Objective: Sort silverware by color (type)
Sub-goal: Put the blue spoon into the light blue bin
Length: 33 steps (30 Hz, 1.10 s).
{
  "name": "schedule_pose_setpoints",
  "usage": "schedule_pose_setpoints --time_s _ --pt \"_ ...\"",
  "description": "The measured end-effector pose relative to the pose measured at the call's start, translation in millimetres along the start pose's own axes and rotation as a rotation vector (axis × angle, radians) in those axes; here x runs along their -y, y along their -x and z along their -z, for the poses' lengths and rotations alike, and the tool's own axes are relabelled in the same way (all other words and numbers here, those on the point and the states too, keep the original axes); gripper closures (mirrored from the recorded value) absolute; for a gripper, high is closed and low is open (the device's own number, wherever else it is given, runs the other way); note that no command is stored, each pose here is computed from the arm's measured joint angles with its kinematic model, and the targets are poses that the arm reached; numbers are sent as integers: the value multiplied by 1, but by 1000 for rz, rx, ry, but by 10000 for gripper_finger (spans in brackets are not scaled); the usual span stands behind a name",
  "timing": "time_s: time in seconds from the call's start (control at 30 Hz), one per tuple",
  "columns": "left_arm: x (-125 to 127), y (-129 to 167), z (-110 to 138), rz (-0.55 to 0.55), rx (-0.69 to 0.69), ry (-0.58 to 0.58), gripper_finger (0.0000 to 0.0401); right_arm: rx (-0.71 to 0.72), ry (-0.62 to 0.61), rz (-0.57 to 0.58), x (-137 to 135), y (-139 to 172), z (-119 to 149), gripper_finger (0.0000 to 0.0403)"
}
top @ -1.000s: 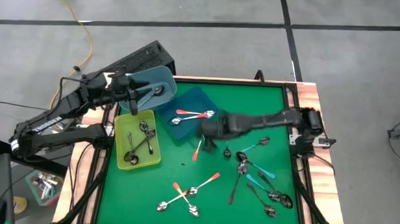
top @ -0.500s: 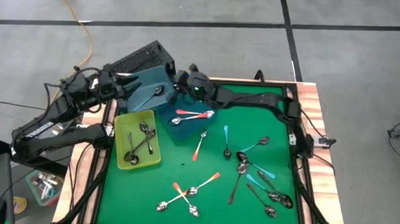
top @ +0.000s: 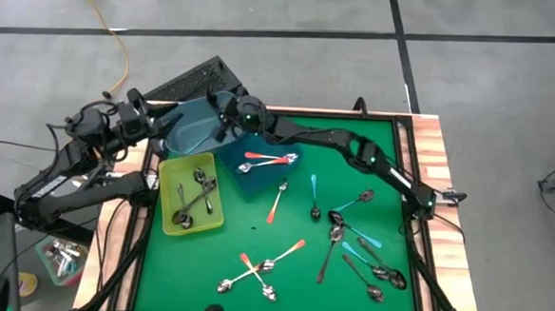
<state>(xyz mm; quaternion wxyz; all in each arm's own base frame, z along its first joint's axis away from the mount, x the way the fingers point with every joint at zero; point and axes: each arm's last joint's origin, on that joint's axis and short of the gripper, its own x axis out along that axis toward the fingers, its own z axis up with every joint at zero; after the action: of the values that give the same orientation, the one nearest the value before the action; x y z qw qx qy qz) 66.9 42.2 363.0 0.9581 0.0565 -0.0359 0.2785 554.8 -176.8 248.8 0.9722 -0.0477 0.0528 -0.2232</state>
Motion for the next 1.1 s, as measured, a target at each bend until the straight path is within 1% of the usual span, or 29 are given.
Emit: schedule_pose_setpoints --time_s 0.1,0.23,0.33,0.4,0.47,0.53,0.63,0.7,0.83,0.87,1.1 --pt "-1 2 -1 -24 5 -9 279 15 -45 4 9 0 -3 398" --pt "-1 2 0 -47 0 -40 279 36 -109 -29 16 -1 -4 398" --pt "-1 3 0 -49 2 -47 279 76 -212 -48 15 -5 1 398" --pt "-1 3 0 -49 2 -47 279 74 -284 -49 17 -7 7 398" --pt "-1 2 0 -49 2 -47 279 75 -324 -50 16 -10 15 398" --pt "-1 3 0 -49 2 -46 279 141 -348 -59 11 -14 21 398" --pt "-1 2 0 -49 2 -46 279 199 -474 -102 10 -15 22 398" --pt "-1 2 0 -49 2 -42 279 236 -471 -106 5 -16 23 398" --pt "-1 2 0 -49 2 -39 279 186 -452 -124 2 -19 39 398" --pt "-1 2 0 -48 2 -39 279 193 -449 -128 1 -20 43 398" --pt "-1 2 0 -48 2 -32 279 167 -435 -135 -9 -22 52 398"
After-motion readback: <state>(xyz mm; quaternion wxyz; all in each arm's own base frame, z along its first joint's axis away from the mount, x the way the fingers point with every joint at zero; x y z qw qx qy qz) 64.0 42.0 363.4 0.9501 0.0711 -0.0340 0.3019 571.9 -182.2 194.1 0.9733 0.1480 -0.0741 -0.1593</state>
